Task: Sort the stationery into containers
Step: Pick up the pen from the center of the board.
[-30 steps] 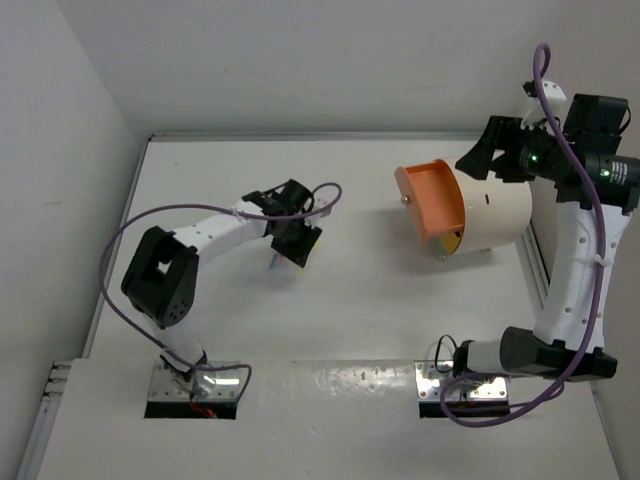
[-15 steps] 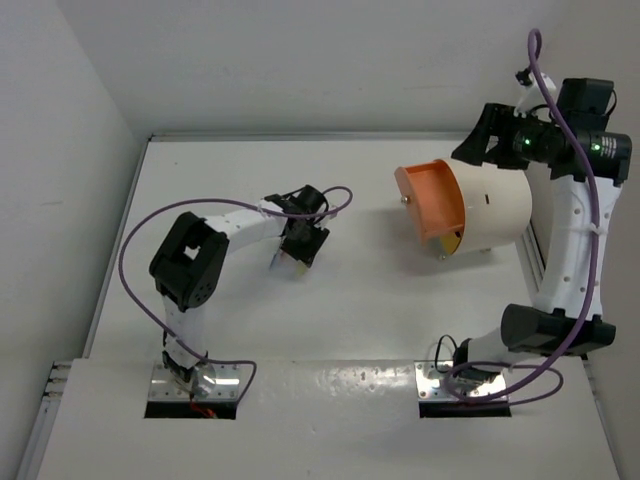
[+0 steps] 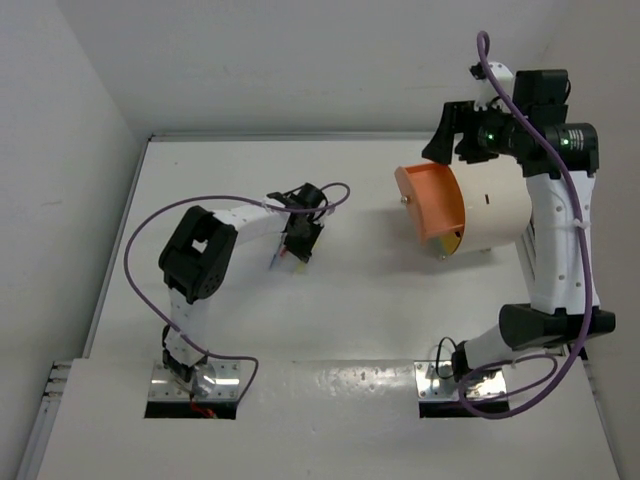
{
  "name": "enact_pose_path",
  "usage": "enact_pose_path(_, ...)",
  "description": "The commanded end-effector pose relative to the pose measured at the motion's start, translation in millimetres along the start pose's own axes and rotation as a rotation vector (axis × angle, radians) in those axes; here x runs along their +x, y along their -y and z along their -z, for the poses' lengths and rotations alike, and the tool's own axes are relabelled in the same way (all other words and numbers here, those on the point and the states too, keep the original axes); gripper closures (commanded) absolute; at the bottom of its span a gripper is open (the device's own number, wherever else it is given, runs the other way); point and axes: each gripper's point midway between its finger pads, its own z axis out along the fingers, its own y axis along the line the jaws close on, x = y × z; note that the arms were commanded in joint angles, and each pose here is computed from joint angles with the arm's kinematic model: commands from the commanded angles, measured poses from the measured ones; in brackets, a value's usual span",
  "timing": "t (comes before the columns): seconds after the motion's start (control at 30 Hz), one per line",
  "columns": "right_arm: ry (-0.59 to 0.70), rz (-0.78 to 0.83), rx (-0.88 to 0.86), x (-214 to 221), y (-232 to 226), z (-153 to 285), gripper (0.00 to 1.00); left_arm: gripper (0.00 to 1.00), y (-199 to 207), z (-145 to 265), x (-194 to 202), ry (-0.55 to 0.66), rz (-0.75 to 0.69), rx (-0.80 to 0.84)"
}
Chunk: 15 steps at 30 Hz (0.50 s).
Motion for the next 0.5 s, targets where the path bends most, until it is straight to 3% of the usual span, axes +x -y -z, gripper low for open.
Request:
enact_pose_path(0.0, 0.083, 0.0, -0.046, -26, -18, -5, 0.23, 0.94, 5, 2, -7, 0.036, 0.087, 0.13)
enact_pose_path(0.03, 0.09, 0.013, -0.071, -30, -28, -7, 0.23, 0.98, 9, 26, -33, 0.15, 0.103, 0.216)
enact_pose_path(0.1, 0.099, 0.024, -0.098, -36, -40, -10, 0.24, 1.0, 18, 58, -54, 0.26, 0.131, 0.34)
enact_pose_path(0.13, 0.106, 0.04, -0.123, -39, -51, -11, 0.24, 1.0, 24, 96, -82, 0.398, 0.114, 0.393)
enact_pose_path(0.23, 0.121, 0.056, -0.222, -42, -80, -12, 0.24, 1.0, 34, 185, -126, 0.644, 0.126, 0.546)
enact_pose_path(0.3, 0.119, 0.062, -0.276, -40, -97, -14, 0.24, 1.0, 35, 231, -141, 0.746, 0.122, 0.634)
enact_pose_path(0.37, 0.127, 0.078, -0.329, -42, -118, -18, 0.24, 1.0, 37, 290, -159, 0.925, 0.093, 0.731)
enact_pose_path(0.47, 0.121, 0.042, -0.405, -47, -140, -26, 0.24, 1.0, 41, 342, -164, 1.073, 0.083, 0.848)
